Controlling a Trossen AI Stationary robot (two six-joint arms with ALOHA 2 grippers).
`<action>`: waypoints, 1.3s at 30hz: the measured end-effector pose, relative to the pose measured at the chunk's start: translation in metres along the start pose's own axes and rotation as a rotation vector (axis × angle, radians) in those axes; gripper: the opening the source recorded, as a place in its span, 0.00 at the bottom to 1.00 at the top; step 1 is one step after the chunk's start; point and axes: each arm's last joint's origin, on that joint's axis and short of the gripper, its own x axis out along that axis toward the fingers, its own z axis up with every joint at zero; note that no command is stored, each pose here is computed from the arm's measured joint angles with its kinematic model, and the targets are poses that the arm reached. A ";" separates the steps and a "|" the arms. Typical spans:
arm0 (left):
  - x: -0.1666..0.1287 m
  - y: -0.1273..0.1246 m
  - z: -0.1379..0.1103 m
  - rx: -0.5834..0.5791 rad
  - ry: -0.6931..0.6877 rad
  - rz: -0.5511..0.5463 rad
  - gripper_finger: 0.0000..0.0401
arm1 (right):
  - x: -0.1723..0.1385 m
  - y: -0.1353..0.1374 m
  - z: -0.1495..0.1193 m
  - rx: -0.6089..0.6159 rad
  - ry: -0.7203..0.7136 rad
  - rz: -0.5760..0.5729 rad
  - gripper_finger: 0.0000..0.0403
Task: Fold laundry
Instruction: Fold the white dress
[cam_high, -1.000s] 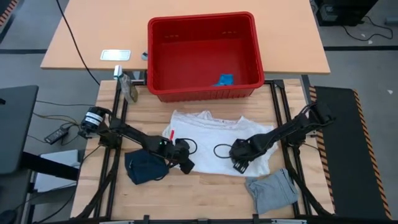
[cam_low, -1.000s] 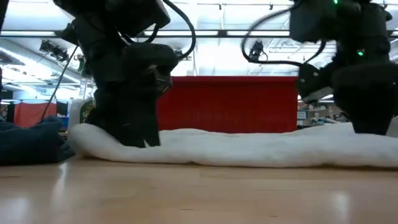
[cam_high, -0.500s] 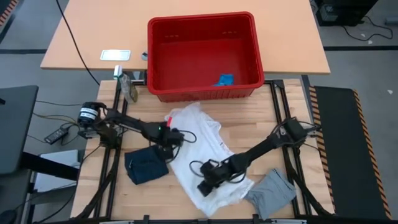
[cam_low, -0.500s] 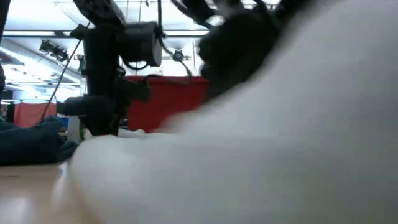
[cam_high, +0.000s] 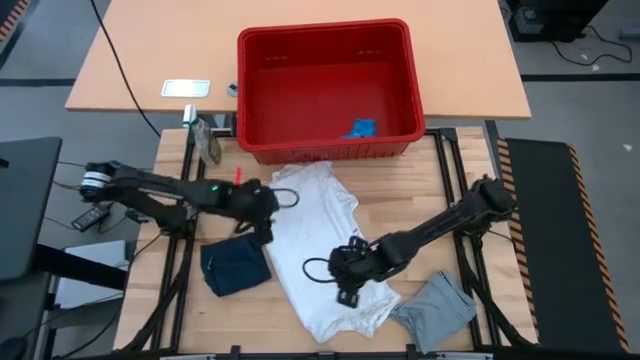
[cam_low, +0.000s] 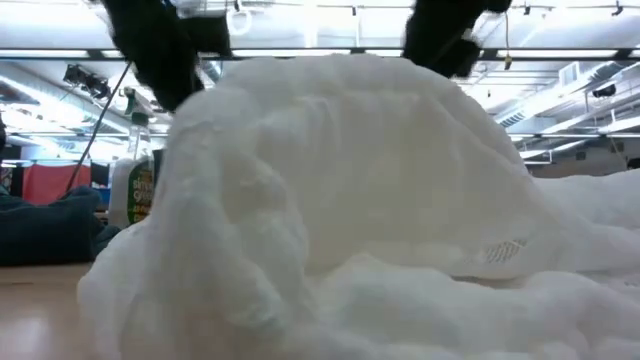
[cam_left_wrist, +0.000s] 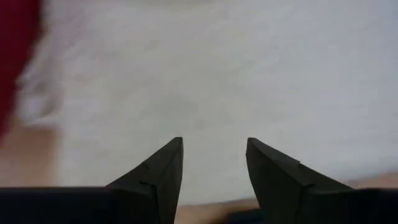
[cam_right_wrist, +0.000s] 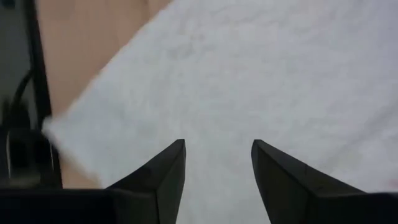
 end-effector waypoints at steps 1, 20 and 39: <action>-0.008 -0.009 0.000 -0.010 -0.043 -0.048 0.45 | -0.008 0.000 -0.002 -0.065 0.005 0.001 0.47; 0.012 -0.213 -0.033 0.441 -0.398 -0.339 0.54 | -0.006 0.036 -0.075 -0.738 0.275 0.000 0.77; 0.076 -0.248 -0.024 0.564 -0.187 -0.308 0.68 | 0.023 0.034 -0.121 -0.544 0.272 0.010 0.77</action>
